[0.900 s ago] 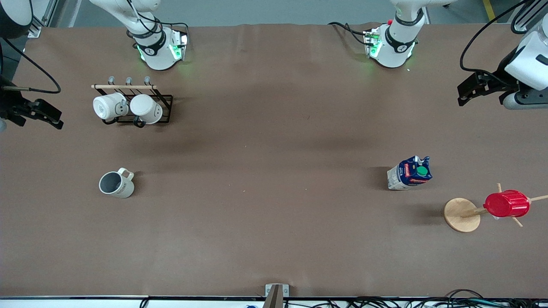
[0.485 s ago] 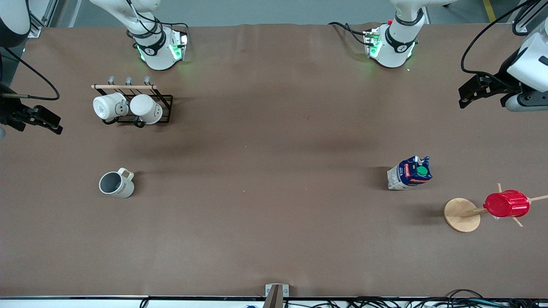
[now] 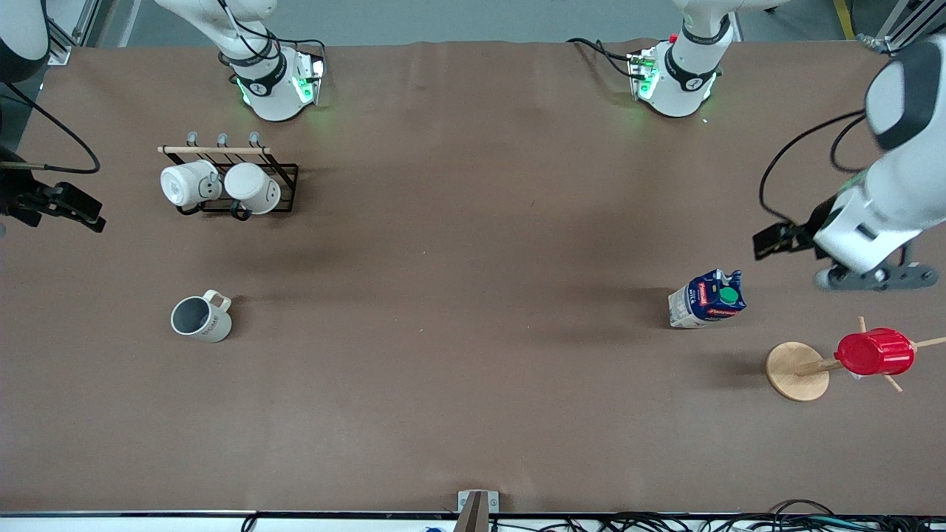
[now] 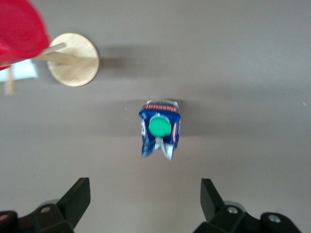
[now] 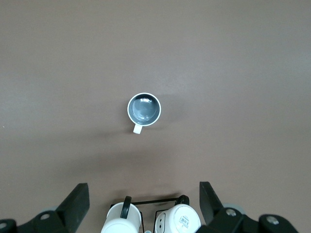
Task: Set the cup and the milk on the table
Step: 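Reach the left gripper down toward the blue milk carton, then grasp the milk carton with the left gripper while the right gripper reaches the mug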
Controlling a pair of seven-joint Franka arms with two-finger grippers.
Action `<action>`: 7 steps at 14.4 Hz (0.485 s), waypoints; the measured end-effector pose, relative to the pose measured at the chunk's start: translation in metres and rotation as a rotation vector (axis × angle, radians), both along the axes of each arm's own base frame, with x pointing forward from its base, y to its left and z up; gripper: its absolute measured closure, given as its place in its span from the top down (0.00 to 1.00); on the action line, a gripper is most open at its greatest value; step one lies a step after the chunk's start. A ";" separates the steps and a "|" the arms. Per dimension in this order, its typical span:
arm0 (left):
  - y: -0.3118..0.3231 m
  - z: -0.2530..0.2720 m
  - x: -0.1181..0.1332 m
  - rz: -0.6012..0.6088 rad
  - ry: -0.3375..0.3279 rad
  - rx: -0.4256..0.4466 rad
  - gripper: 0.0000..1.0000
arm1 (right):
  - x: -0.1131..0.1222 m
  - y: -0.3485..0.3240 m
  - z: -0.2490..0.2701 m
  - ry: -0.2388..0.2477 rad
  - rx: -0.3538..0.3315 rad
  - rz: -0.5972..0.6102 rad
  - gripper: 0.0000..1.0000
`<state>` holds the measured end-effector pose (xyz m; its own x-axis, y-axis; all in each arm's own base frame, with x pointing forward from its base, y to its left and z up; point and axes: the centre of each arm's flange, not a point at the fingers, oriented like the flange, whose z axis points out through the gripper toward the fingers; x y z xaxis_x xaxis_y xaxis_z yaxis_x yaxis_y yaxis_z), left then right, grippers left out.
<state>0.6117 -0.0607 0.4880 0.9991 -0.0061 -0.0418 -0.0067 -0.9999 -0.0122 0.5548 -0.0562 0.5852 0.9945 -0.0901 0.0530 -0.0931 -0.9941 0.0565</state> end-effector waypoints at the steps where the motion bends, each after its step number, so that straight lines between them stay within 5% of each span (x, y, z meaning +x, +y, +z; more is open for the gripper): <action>1: 0.000 -0.018 0.002 0.001 -0.006 -0.003 1.00 | 0.000 -0.002 -0.001 0.002 0.005 -0.004 1.00; 7: 0.002 -0.086 -0.012 0.004 -0.011 -0.007 1.00 | 0.008 -0.018 -0.019 0.019 0.013 -0.030 1.00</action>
